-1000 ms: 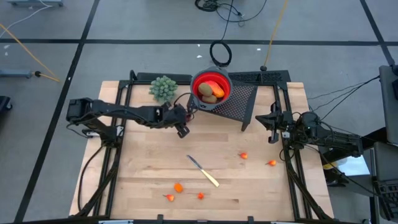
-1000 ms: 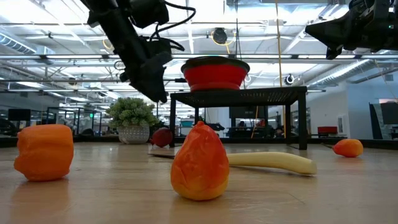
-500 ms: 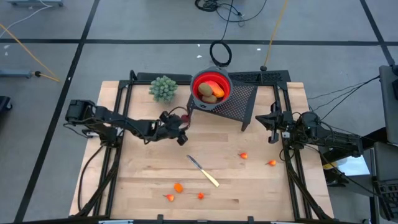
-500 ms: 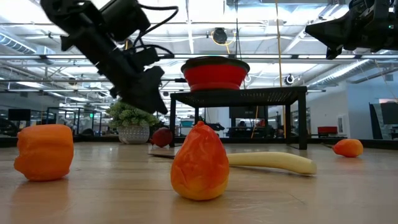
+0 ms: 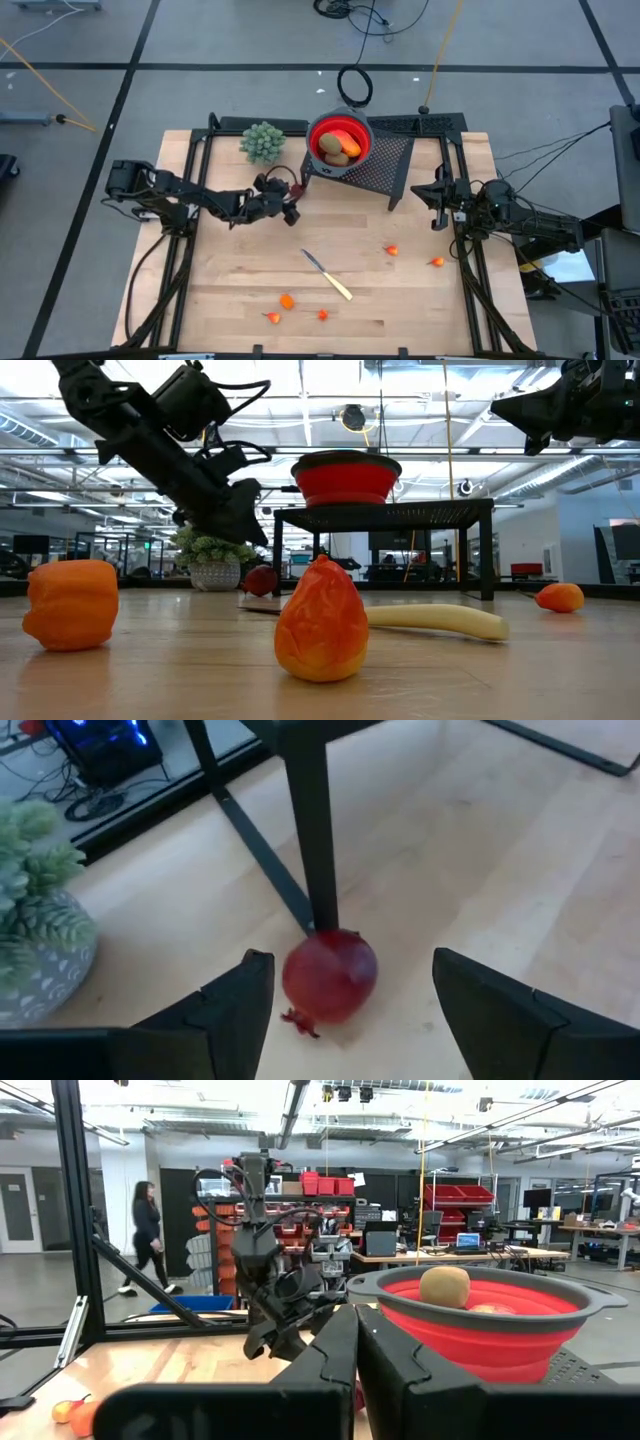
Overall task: Pick & Place Fruit
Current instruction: Put the red pomegranate into the red strainer bowl on the shelf
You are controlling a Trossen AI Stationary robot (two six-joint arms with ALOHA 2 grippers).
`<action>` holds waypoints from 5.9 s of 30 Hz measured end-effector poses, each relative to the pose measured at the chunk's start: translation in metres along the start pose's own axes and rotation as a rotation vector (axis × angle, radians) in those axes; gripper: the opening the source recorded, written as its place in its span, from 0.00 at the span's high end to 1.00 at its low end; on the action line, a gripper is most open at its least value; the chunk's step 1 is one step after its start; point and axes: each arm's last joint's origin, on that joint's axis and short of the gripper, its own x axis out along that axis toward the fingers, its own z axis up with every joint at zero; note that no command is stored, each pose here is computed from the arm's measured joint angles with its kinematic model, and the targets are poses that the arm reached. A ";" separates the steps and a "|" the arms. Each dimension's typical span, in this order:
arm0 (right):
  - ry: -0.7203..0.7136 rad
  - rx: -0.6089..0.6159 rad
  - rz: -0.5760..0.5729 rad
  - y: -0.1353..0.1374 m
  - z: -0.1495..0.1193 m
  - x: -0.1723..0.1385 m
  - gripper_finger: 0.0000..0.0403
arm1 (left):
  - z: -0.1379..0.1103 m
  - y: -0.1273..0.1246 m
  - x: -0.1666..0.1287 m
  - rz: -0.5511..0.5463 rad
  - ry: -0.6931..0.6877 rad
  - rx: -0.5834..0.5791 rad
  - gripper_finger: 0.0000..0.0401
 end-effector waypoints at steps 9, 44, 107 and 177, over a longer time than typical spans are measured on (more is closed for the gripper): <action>0.000 0.000 0.000 0.000 0.000 0.000 1.00 | 0.006 0.007 0.006 0.012 -0.026 -0.037 0.25; -0.009 0.000 0.000 0.000 0.001 0.000 1.00 | -0.022 0.002 0.054 -0.023 0.059 0.045 0.16; -0.050 -0.062 0.003 0.000 0.005 0.000 1.00 | 0.087 -0.020 -0.126 -0.633 -0.526 -0.375 0.47; -0.042 -0.216 -0.034 -0.001 0.004 0.000 1.00 | 0.108 0.003 -0.147 -0.439 -0.757 -1.401 0.47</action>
